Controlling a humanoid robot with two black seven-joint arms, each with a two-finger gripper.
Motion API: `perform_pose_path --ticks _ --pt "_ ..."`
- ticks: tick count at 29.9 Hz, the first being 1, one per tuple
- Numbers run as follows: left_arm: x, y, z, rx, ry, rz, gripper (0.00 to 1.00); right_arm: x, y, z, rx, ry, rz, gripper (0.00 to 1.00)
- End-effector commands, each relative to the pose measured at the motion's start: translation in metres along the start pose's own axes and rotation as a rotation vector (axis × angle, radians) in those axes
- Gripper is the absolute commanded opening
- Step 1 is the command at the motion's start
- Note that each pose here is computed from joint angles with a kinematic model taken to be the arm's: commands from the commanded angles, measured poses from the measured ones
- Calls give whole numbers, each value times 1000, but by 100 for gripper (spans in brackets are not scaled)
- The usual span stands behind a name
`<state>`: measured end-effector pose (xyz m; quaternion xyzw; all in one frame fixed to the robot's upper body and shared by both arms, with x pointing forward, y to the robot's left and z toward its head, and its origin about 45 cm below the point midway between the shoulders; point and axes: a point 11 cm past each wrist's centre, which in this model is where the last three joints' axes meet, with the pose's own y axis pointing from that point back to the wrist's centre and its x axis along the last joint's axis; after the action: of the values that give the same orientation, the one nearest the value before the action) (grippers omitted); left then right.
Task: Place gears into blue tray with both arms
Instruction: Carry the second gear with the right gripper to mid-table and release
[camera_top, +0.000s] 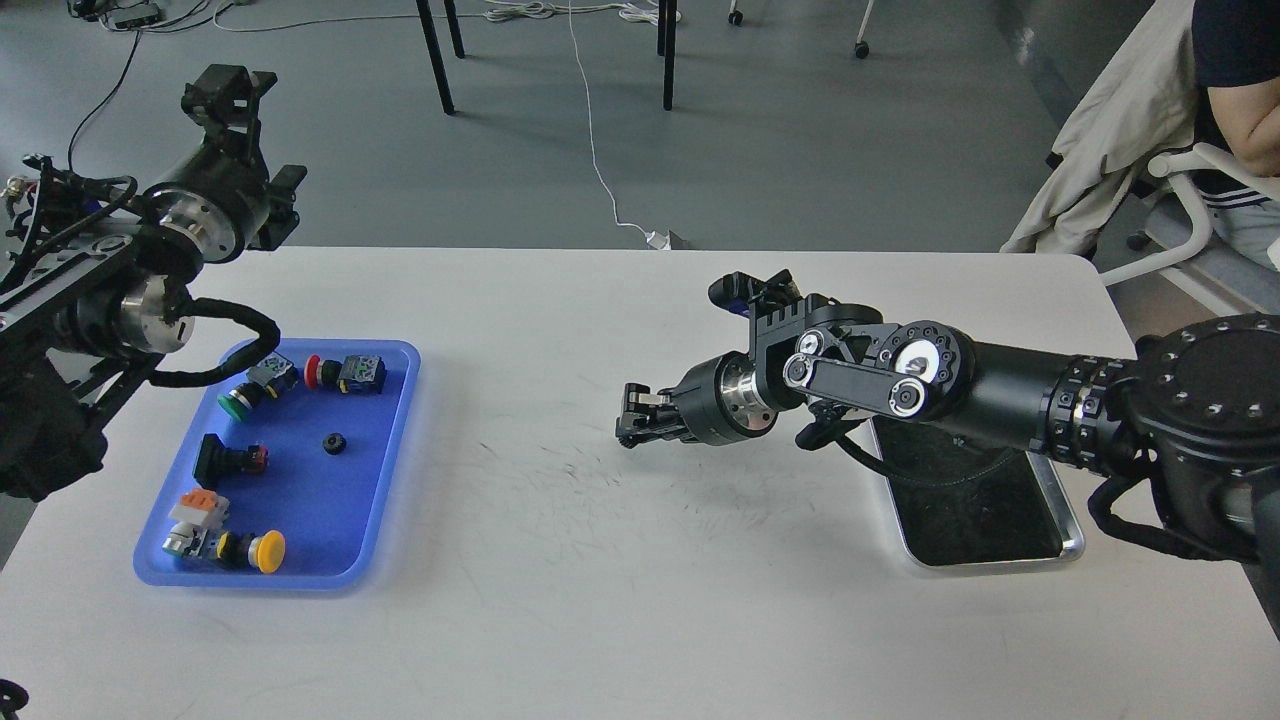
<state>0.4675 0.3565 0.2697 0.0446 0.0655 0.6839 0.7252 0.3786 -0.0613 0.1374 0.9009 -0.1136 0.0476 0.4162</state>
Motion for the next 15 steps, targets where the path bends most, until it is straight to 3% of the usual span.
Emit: perform_pose_path --ticks 1,15 --pt "0 0 1 -1 -2 0 98 -10 -4 -9 63 -82 -23 4" --pt "0 0 1 -4 0 1 98 -41 -11 -19 105 -155 -108 10"
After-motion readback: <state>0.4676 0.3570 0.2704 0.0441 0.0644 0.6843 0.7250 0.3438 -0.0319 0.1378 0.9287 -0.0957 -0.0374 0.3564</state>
